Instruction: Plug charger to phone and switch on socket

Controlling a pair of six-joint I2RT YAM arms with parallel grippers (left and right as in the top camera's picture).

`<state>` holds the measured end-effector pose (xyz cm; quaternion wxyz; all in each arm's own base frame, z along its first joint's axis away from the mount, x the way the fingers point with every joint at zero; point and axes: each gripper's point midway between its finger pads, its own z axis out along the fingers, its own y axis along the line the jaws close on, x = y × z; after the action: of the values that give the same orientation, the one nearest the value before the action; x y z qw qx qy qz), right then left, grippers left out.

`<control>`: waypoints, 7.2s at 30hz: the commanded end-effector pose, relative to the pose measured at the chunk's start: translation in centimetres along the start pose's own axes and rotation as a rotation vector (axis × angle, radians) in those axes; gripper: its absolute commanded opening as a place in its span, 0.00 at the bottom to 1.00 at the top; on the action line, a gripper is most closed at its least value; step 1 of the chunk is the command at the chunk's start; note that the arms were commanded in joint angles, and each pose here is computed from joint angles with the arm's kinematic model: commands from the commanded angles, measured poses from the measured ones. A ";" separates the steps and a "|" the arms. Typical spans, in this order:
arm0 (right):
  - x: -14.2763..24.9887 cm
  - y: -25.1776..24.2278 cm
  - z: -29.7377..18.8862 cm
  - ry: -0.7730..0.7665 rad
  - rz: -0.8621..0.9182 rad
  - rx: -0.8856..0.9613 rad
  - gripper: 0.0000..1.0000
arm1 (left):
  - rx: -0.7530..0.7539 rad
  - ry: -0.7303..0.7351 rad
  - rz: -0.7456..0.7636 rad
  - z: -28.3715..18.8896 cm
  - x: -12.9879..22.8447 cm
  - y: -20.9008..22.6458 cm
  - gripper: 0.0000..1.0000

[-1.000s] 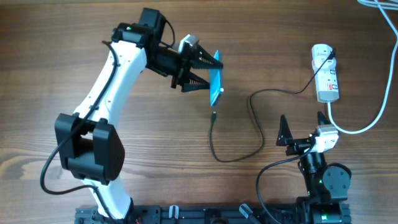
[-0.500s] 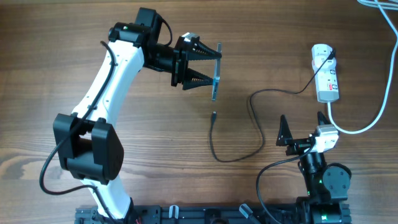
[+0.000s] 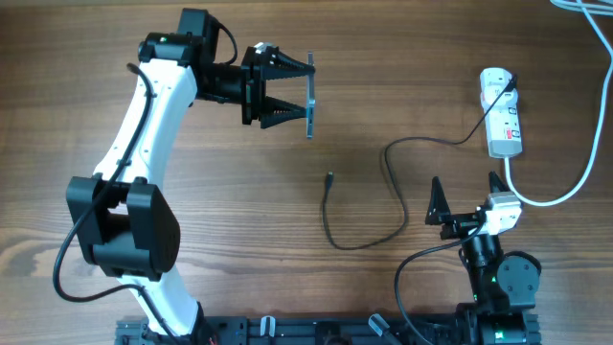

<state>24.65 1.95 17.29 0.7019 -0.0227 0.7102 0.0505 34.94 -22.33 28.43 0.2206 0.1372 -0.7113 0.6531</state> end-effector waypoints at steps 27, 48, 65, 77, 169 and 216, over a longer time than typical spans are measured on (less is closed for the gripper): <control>-0.1 -0.3 0.0 -0.007 -0.013 0.018 1.00 | 0.045 0.034 -0.140 -0.2 2.9 -1.3 0.57; -0.1 -0.3 0.0 -0.007 -0.013 0.018 1.00 | 0.045 0.034 -0.140 -0.2 2.9 -1.3 0.58; -0.1 -0.3 0.0 -0.007 -0.013 0.018 1.00 | 0.045 0.034 -0.140 -0.2 2.9 -1.3 0.60; -0.2 -0.3 0.0 -0.007 -0.013 0.018 1.00 | 0.045 0.034 -0.140 -0.2 2.9 -1.3 0.60; -17.5 10.2 -2.2 0.836 0.451 -0.385 0.99 | 0.044 0.035 -0.172 -0.2 3.1 -1.1 0.60; -14.3 25.2 7.8 0.853 0.092 0.034 0.68 | 0.032 0.027 -0.172 -0.2 3.0 -0.9 0.57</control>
<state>29.33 27.60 31.75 0.3189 0.0004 0.9453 0.0691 33.16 -22.11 28.57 0.2958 0.2103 -0.6906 0.6256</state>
